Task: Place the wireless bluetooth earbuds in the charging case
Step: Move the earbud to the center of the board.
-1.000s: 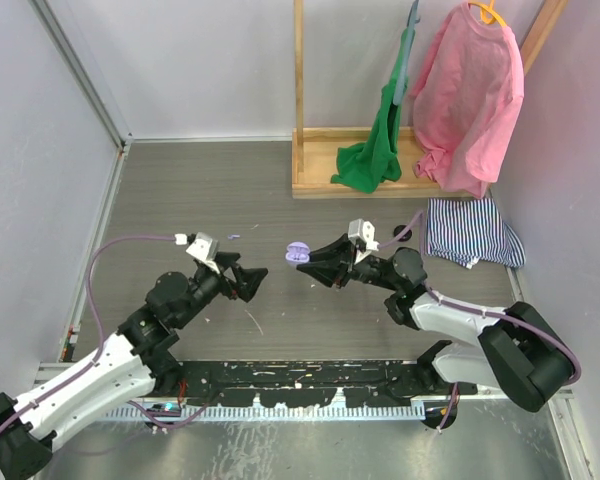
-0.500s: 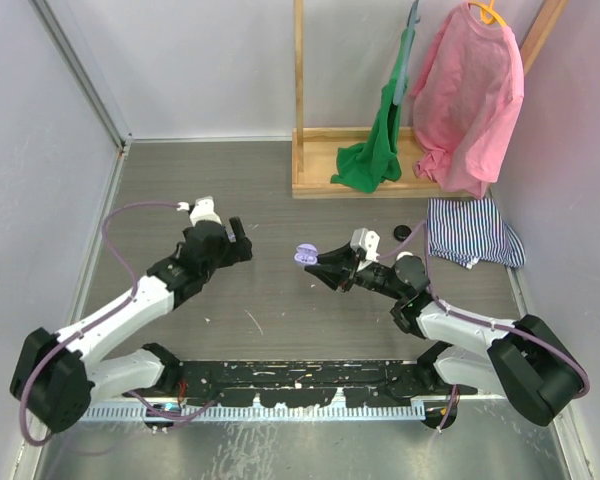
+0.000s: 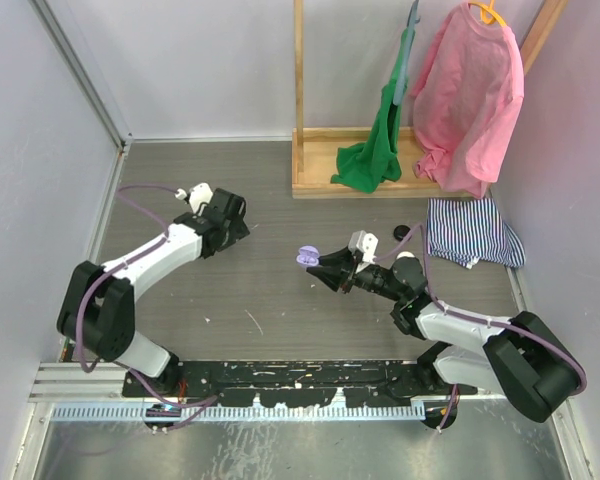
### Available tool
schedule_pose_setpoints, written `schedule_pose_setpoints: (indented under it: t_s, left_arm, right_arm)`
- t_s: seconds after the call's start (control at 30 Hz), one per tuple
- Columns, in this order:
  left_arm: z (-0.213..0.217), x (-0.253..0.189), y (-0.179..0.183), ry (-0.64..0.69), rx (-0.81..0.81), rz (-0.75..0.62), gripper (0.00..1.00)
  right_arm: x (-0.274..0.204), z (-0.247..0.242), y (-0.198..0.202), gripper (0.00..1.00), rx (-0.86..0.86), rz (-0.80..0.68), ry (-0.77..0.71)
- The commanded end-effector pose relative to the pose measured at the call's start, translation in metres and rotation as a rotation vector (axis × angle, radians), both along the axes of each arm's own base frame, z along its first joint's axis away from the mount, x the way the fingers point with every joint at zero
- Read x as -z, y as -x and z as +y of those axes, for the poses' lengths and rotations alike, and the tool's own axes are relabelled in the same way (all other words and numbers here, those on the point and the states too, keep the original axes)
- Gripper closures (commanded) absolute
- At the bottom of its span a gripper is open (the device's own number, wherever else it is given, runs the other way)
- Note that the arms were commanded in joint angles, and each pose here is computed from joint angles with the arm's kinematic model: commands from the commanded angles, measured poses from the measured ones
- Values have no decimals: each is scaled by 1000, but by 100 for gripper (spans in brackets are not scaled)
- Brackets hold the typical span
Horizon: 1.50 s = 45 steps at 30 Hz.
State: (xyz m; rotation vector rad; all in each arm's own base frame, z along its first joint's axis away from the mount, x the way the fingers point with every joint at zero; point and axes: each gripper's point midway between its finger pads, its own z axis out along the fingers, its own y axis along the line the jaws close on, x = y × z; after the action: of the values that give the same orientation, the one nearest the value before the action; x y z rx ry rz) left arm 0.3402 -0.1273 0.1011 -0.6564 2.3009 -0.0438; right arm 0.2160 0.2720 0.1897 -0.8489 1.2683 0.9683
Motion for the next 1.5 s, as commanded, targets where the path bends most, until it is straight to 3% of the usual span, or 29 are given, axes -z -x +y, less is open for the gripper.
schedule_pose_setpoints:
  t_s: [0.0, 0.5, 0.67, 1.17, 1.33, 1.47]
  left_arm:
    - [4, 2, -15, 69, -112, 29, 22]
    - [13, 39, -46, 107, -287, 160, 48]
    - [13, 51, -52, 121, -307, 194, 52]
    - [20, 72, -57, 105, -327, 237, 68]
    - [15, 75, -53, 121, -291, 252, 83]
    - [11, 73, -47, 123, -212, 257, 91]
  right_arm:
    - [-16, -2, -4, 87, 17, -72, -37]
    - [-10, -2, -8, 87, 15, -61, -27]
    - [-8, -2, -8, 87, 15, -59, -23]
    - [-7, -1, -8, 87, 4, -51, -22]
    - [-7, -1, -8, 87, 4, -50, -23]
    - [-8, -2, -7, 88, 3, -50, -25]
